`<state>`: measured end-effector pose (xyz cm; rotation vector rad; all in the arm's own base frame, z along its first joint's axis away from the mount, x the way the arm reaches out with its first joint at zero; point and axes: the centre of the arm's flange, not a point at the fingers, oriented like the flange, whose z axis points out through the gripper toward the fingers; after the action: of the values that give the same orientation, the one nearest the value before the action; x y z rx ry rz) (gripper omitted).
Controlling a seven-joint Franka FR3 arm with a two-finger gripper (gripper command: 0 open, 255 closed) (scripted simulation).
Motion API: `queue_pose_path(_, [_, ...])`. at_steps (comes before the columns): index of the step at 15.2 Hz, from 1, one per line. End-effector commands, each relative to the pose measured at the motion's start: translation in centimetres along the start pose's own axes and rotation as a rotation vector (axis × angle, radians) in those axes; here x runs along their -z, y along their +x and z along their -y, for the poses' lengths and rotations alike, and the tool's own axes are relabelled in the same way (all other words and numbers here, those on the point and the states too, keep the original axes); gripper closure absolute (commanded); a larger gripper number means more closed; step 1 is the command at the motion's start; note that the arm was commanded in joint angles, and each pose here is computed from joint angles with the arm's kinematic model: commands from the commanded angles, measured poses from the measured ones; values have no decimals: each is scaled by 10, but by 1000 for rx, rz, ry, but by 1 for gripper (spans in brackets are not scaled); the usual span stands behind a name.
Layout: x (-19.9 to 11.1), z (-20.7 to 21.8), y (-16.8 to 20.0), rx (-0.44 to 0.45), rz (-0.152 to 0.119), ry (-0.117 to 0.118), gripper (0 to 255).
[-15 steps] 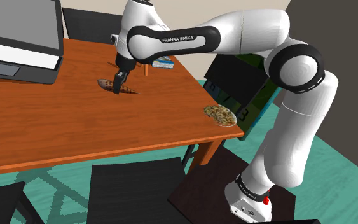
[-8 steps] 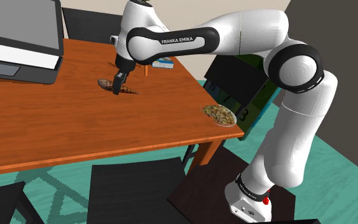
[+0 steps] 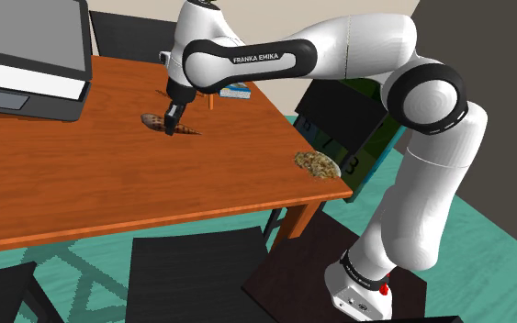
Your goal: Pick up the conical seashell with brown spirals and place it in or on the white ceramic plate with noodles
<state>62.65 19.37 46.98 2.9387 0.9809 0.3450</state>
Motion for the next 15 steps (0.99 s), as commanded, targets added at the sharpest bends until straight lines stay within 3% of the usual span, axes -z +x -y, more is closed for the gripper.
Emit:
queue_pose_path(1, [0,0,0,0,0,0,255])
queue_pose_path(15, [62,-6,13,0,0,0,255])
